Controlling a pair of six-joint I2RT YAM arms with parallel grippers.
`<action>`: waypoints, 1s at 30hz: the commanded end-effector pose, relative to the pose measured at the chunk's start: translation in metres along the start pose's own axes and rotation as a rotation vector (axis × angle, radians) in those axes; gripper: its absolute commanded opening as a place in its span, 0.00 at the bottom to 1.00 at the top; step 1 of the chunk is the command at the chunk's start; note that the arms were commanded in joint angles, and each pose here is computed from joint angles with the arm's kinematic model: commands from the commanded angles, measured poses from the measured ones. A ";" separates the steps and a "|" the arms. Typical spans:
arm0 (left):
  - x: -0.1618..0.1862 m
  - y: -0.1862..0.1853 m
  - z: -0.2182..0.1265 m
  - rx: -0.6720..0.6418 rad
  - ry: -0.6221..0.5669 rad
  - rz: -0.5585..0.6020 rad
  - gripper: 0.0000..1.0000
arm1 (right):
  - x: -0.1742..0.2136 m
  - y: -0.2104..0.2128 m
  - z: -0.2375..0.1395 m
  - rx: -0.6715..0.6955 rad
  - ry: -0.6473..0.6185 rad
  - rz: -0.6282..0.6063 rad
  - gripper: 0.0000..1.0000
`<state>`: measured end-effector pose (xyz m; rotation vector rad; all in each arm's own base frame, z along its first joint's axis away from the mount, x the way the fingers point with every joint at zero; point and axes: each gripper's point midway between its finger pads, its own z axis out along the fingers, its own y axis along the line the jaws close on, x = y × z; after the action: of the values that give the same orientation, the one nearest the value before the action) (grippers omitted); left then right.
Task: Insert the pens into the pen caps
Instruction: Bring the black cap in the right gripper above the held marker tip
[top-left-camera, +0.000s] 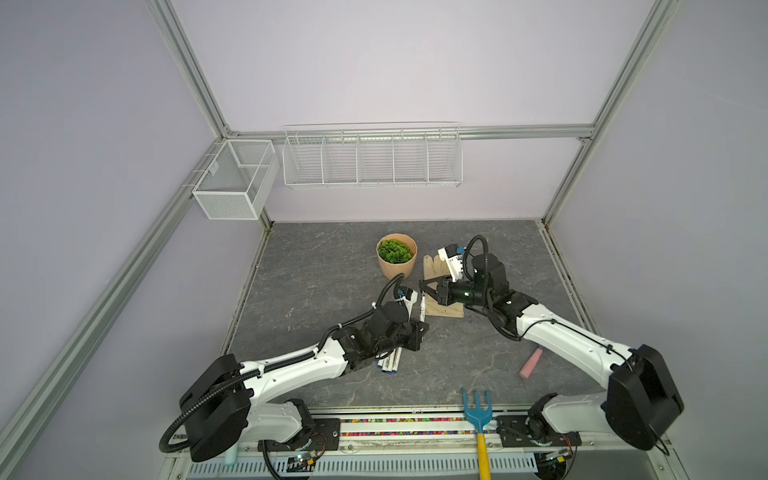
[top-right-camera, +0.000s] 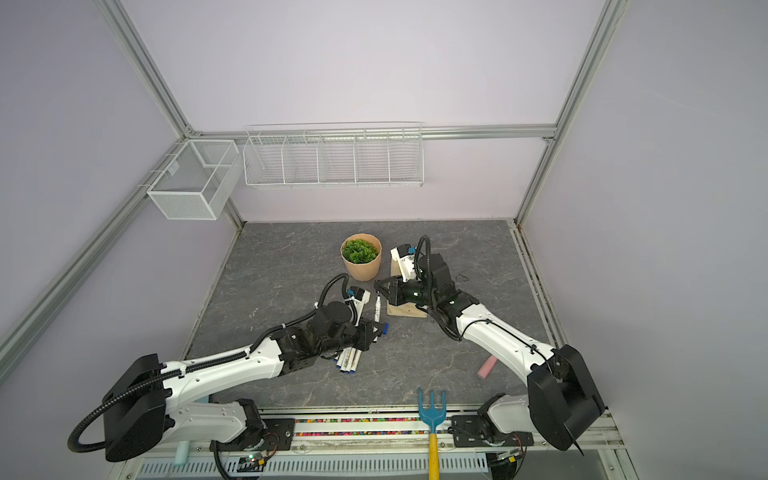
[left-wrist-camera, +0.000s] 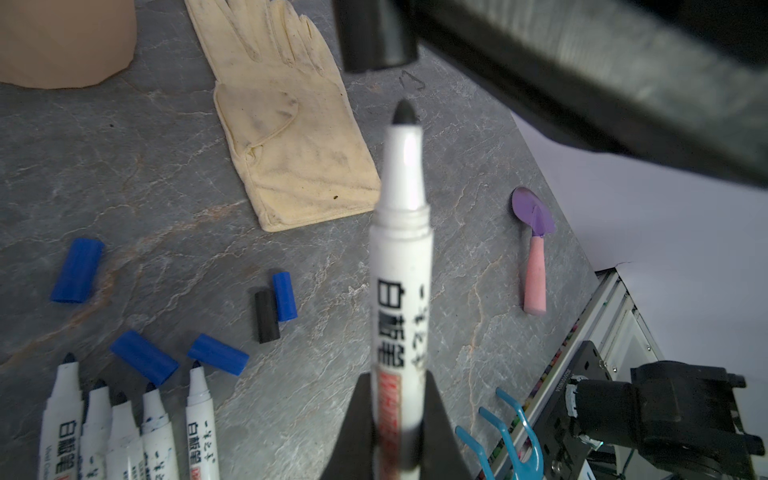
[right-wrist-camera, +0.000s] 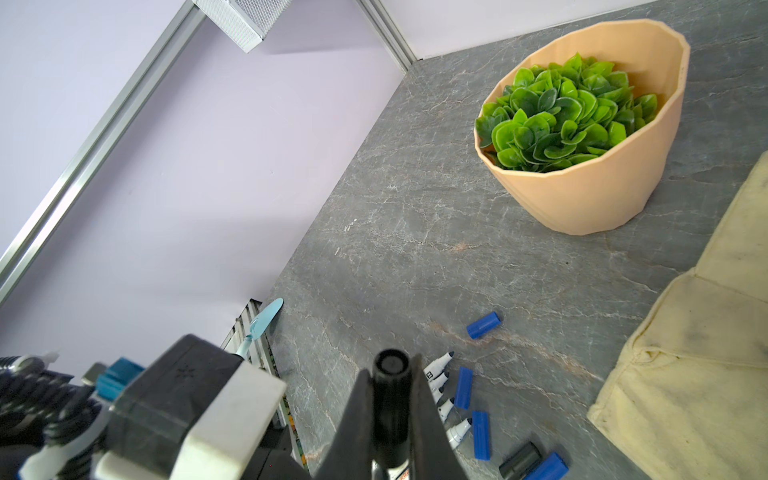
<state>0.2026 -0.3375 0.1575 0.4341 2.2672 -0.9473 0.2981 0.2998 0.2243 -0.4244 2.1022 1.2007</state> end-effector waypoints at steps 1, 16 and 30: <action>-0.011 -0.011 -0.002 0.028 -0.030 0.009 0.00 | -0.007 0.014 -0.002 -0.041 -0.017 -0.026 0.07; -0.014 -0.009 -0.005 0.021 -0.051 0.007 0.00 | 0.004 0.010 -0.008 -0.009 0.011 -0.045 0.07; -0.019 -0.011 -0.007 0.026 -0.067 0.013 0.00 | 0.015 0.016 -0.004 -0.035 0.051 -0.054 0.07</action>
<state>0.2046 -0.3378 0.1603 0.4256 2.2538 -0.9474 0.2871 0.3006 0.2263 -0.4730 2.1045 1.1900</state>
